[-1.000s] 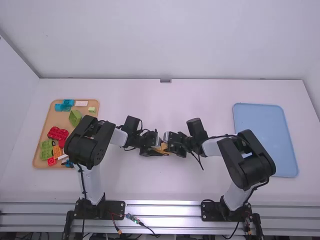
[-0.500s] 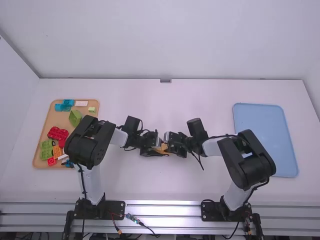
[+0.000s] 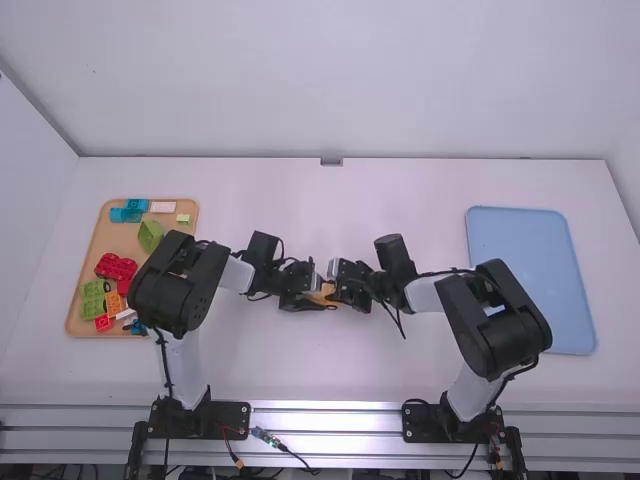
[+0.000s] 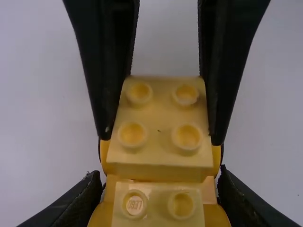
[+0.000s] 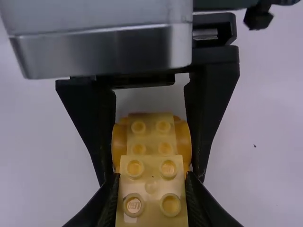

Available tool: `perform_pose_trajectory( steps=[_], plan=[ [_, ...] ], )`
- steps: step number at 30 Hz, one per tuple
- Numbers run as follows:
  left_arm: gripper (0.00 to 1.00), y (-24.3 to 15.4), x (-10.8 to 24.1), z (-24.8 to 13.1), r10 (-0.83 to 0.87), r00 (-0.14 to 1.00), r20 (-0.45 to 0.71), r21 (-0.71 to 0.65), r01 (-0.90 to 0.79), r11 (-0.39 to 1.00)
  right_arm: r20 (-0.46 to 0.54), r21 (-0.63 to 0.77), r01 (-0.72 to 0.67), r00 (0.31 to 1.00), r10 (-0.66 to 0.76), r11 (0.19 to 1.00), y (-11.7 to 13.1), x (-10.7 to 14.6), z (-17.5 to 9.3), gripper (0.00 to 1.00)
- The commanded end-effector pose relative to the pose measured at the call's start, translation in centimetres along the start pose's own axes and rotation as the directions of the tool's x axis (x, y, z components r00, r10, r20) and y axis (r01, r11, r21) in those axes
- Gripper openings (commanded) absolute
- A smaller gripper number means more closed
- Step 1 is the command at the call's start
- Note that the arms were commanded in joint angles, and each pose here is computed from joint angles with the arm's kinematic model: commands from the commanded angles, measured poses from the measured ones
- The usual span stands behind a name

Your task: Assemble lego blocks to make yellow taxi

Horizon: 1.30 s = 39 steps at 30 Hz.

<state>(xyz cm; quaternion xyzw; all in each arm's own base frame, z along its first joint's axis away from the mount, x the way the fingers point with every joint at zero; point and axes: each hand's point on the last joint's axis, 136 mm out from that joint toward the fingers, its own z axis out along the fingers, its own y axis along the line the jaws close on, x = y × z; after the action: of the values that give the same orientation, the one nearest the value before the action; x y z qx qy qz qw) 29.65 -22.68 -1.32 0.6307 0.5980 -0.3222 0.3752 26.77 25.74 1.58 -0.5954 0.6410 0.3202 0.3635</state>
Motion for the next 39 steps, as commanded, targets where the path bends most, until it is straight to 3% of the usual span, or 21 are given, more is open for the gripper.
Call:
perform_pose_trajectory(
  steps=[1,14,15,17,29,39],
  plan=[
    [0.5,-0.1,1.0,0.2,-0.034,0.998,-0.045,-0.004,0.034,0.999,0.025,-0.046,-0.022,0.999,0.023,0.999,1.0,-0.2,0.3,0.0],
    [0.51,-0.1,1.0,0.3,-0.028,0.998,-0.049,-0.004,0.028,1.0,-0.037,-0.035,-0.034,0.999,0.033,0.999,1.1,1.1,0.3,0.0],
    [0.37,-0.1,1.0,0.3,-0.03,0.998,-0.049,-0.006,0.03,1.0,-0.038,-0.036,-0.035,0.999,0.033,0.999,1.1,1.2,0.3,0.0],
    [0.25,-0.2,1.0,0.3,-0.029,0.998,-0.049,-0.002,0.029,1.0,-0.038,-0.035,-0.034,0.999,0.033,0.999,1.1,1.2,0.3,0.0],
    [0.37,-0.5,1.3,0.2,-0.055,0.997,-0.057,0.007,0.055,0.998,-0.066,0.004,-0.024,0.998,0.024,1.0,0.4,1.6,0.3,0.0],
    [0.37,-0.5,1.3,0.1,-0.059,0.997,-0.059,0.008,0.059,0.998,-0.125,-0.014,-0.047,0.991,0.045,0.999,0.2,2.0,0.1,0.0]
  ],
)
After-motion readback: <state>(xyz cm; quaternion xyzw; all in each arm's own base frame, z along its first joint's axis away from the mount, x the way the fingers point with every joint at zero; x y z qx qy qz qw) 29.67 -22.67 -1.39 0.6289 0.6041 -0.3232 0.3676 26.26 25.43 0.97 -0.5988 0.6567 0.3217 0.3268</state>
